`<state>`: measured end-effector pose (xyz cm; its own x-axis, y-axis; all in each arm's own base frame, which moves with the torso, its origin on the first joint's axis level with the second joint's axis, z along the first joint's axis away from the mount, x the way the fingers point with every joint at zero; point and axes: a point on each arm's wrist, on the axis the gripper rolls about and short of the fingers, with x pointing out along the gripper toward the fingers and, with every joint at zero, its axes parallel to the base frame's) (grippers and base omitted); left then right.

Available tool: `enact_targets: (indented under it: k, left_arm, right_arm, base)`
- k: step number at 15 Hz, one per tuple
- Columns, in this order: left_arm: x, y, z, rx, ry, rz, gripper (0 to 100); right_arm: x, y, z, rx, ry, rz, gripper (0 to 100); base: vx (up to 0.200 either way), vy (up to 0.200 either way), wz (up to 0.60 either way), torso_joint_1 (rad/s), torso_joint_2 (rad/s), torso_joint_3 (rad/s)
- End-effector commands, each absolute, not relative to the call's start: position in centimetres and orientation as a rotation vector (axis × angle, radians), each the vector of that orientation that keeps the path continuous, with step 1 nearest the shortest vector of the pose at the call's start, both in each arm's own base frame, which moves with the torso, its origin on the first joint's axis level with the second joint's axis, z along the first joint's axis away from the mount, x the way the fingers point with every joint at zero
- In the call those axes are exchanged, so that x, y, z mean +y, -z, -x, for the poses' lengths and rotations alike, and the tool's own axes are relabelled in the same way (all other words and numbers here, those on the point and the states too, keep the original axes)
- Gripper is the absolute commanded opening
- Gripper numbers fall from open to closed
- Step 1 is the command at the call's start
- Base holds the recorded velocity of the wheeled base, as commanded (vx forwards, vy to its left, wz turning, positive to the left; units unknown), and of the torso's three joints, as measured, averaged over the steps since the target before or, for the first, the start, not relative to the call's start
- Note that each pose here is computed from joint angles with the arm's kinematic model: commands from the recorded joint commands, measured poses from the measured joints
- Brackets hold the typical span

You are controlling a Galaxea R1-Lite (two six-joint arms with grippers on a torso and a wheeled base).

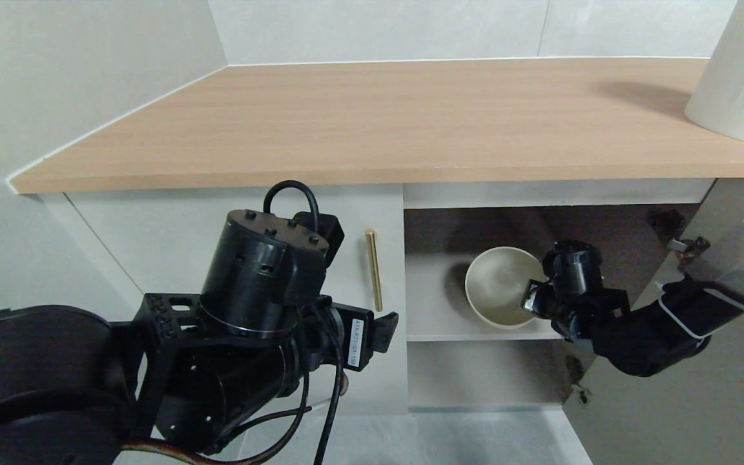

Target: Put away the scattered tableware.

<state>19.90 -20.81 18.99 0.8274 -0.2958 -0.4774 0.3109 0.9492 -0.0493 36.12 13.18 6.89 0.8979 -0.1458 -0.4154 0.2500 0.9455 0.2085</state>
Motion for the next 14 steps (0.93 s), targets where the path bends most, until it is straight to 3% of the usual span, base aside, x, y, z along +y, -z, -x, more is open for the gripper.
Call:
enact_targets:
  k: [1,4,5,10,13,14]
  left_arm:
    - [-20.8,-18.9,-19.9,0.502,0.322,-0.029,100]
    - [-20.9,-18.9,-19.9,0.503,0.321,-0.030,100]
    - [-20.9,-18.9,-19.9,0.503,0.321,-0.030,100]
    - [-20.8,-18.9,-20.0,0.505,0.318,-0.030,100]
    - [-19.4,-19.5,-21.0,0.488,0.266,0.006,100]
    - [-17.4,-20.6,-21.3,0.463,0.227,0.048,100]
  right_arm:
    - [13.2,-6.7,-36.2,0.411,0.209,-0.260,0]
    - [13.2,-6.6,-36.2,0.415,0.210,-0.258,0]
    - [13.2,-6.5,-36.2,0.418,0.209,-0.257,100]
    - [13.2,-6.7,-35.9,0.417,0.201,-0.259,100]
    - [12.8,-9.2,-33.8,0.425,0.123,-0.281,100]
    - [12.5,-11.8,-31.4,0.464,0.059,-0.282,100]
  base:
    - [0.000,0.000,0.00,0.000,0.00,0.000]
    - [0.000,0.000,0.00,0.000,0.00,0.000]
    - [0.000,0.000,0.00,0.000,0.00,0.000]
    - [0.000,0.000,0.00,0.000,0.00,0.000]
    - [0.000,0.000,0.00,0.000,0.00,0.000]
    - [0.000,0.000,0.00,0.000,0.00,0.000]
